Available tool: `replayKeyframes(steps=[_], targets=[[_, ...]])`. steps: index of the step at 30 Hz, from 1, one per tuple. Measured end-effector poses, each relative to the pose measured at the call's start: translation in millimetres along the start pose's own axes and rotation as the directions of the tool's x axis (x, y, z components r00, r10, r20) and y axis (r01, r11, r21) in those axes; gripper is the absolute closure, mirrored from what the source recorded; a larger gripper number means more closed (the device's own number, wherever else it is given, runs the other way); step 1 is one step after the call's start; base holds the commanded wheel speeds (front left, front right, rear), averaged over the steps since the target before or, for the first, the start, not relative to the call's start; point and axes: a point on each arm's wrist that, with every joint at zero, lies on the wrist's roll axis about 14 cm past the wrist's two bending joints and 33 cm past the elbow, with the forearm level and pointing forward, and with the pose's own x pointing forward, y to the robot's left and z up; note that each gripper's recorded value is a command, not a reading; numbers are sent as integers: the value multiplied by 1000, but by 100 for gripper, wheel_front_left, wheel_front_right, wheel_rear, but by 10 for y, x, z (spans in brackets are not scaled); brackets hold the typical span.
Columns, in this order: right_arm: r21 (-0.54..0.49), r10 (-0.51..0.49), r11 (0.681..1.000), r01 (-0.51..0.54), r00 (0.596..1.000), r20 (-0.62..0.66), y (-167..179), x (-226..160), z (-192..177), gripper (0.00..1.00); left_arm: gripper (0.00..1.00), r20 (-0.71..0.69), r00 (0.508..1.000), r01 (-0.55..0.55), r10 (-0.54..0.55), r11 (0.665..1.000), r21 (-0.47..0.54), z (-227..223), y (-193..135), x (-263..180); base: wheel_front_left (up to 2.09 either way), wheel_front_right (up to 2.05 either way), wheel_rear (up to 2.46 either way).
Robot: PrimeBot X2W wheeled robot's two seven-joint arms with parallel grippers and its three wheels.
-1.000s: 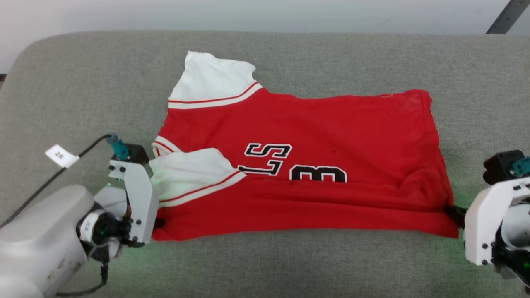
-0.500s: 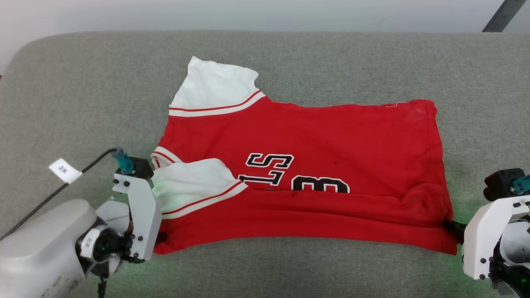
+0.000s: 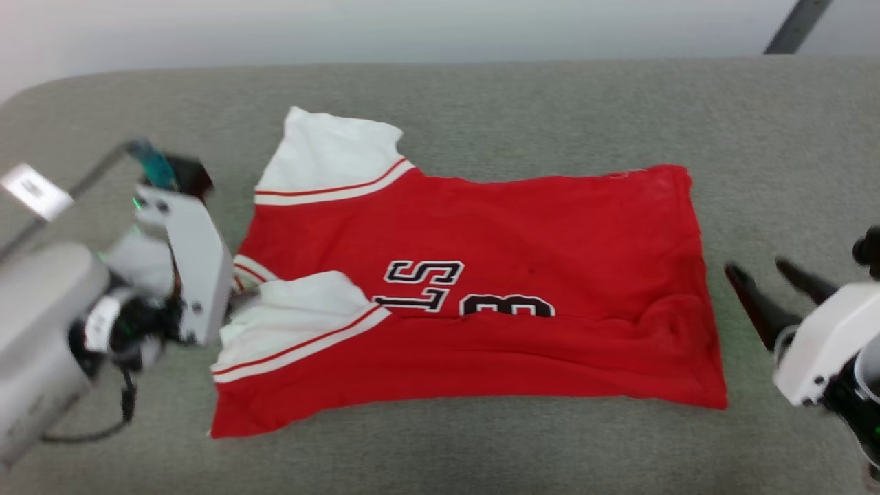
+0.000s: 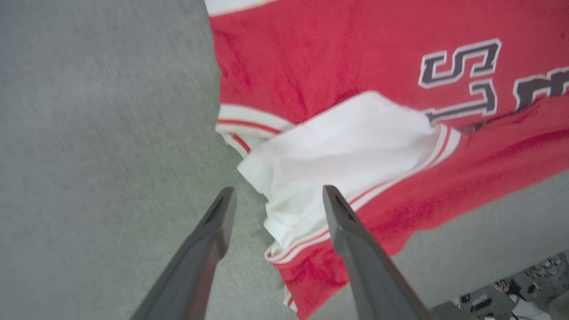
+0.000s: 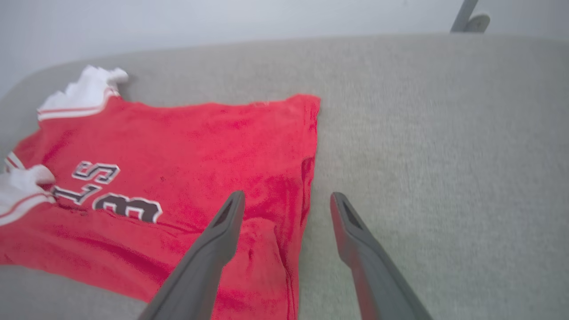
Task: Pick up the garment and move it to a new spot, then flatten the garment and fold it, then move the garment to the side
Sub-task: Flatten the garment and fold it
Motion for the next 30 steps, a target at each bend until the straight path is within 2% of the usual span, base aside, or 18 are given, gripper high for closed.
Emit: replayKeyframes(steps=[3,7,13,17,21,30], targets=[[4,-1,1000,0,986,164,37,-14,281,0,0,99,995,-29,24,998,49,335,39,7,0,0,0],[-35,-9,999,22,941,339,44,-33,535,0,0,212,977,-53,35,995,81,757,73,98,0,0,0],[-72,-12,996,54,874,485,34,-14,640,0,0,358,932,-108,55,986,130,1307,154,304,0,0,0],[-70,-30,994,78,853,522,-44,32,611,0,0,419,905,-136,71,983,126,1585,259,474,0,0,0],[-48,-70,993,107,870,488,-185,105,436,0,0,394,917,-131,71,983,126,1672,313,751,0,0,0],[-13,-130,989,147,910,393,-399,254,101,0,0,173,979,-121,105,989,82,1547,481,1404,0,0,0]])
